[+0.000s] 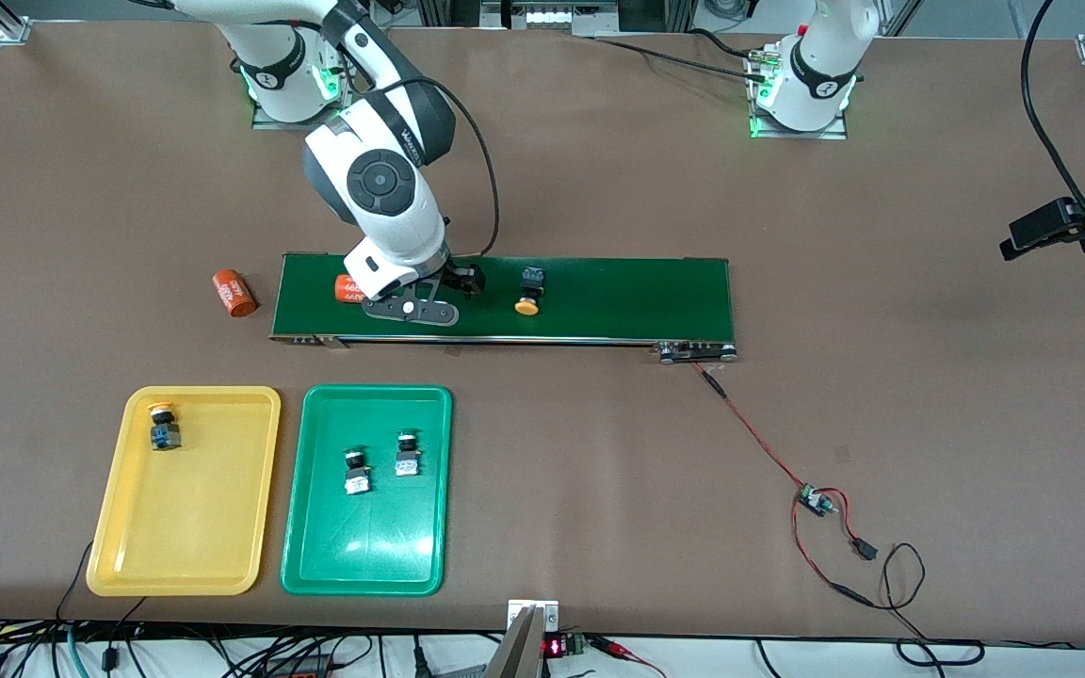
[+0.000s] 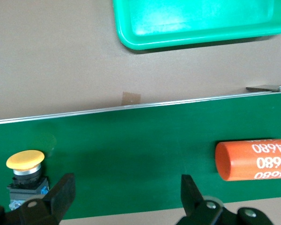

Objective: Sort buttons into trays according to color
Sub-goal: 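Grasp the yellow-capped button on the belt with the right gripper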

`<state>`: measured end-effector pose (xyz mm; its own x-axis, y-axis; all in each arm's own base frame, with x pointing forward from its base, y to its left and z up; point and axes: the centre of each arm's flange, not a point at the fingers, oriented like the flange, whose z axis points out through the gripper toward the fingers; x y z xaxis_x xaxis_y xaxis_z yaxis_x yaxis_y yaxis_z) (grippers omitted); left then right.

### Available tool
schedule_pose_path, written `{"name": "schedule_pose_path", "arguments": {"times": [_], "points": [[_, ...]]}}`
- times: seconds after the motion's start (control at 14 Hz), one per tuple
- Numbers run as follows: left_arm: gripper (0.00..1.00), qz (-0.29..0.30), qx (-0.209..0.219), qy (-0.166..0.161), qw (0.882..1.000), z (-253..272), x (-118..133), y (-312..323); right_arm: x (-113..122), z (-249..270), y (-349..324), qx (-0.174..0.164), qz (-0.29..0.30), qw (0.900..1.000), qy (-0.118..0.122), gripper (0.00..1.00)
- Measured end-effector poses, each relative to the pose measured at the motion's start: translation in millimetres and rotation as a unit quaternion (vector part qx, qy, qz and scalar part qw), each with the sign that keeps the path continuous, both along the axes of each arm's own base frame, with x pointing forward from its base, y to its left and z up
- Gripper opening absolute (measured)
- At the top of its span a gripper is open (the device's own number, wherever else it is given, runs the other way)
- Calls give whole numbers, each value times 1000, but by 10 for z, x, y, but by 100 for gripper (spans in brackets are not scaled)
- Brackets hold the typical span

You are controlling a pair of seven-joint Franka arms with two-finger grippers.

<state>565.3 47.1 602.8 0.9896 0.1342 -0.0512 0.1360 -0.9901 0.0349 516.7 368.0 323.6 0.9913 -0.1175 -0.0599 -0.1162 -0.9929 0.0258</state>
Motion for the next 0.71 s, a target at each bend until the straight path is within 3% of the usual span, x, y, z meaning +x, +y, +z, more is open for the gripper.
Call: {"name": "schedule_pose_path", "arguments": {"times": [0.71], "points": [[100,1,0,0,1000,0,-1,7,-24,-256,10,-7,1,1000,21,100]]}}
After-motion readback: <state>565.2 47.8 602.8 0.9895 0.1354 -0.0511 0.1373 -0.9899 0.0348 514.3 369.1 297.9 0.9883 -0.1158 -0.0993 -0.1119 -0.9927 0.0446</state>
